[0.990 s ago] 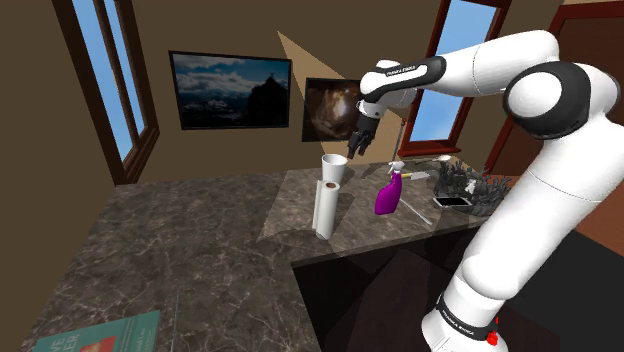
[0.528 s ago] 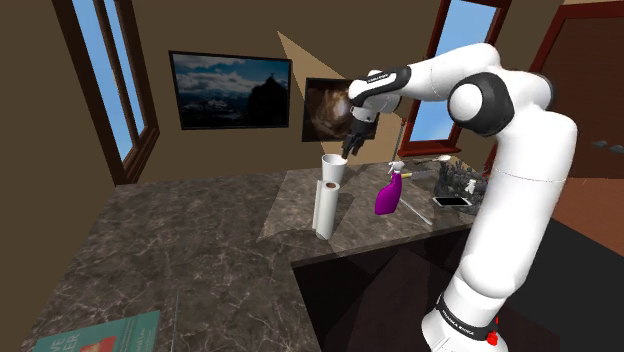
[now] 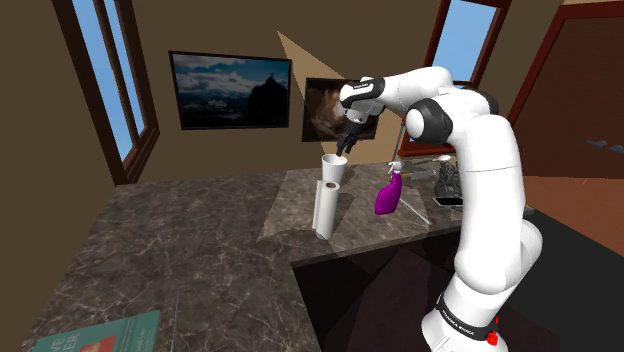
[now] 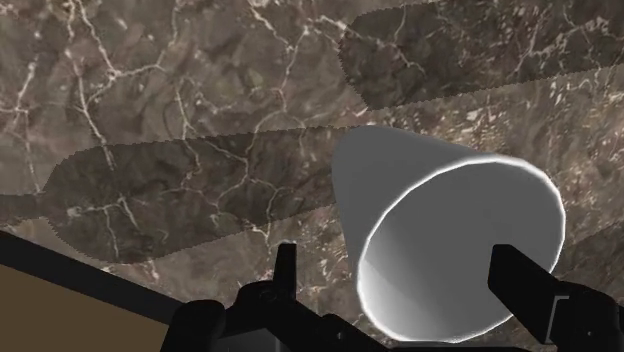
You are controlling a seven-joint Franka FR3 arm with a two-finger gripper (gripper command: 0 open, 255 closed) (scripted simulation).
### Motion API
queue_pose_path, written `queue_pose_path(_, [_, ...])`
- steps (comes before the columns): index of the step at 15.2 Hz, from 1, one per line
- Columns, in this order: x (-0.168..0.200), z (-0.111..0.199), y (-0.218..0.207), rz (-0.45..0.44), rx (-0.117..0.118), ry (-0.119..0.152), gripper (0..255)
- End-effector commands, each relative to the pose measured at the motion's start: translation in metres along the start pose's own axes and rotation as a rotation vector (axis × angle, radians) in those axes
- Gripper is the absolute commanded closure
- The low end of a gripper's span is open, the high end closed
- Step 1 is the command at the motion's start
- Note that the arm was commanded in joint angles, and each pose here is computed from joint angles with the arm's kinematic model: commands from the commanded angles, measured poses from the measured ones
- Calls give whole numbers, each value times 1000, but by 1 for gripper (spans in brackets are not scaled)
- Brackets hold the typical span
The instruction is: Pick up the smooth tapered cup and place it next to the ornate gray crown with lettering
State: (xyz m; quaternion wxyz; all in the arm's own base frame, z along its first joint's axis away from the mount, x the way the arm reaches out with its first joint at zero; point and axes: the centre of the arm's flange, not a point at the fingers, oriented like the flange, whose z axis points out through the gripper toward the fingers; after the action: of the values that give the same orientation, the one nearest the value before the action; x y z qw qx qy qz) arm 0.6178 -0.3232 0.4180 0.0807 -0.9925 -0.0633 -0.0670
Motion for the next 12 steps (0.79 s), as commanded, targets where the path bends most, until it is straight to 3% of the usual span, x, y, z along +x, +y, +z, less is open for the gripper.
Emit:
queue_pose_path(1, [7, 9, 13, -4, 2, 3, 0])
queue_pose_path(8, [7, 49, 13, -4, 2, 3, 0])
queue_pose_path(12, [7, 49, 13, -4, 2, 3, 0])
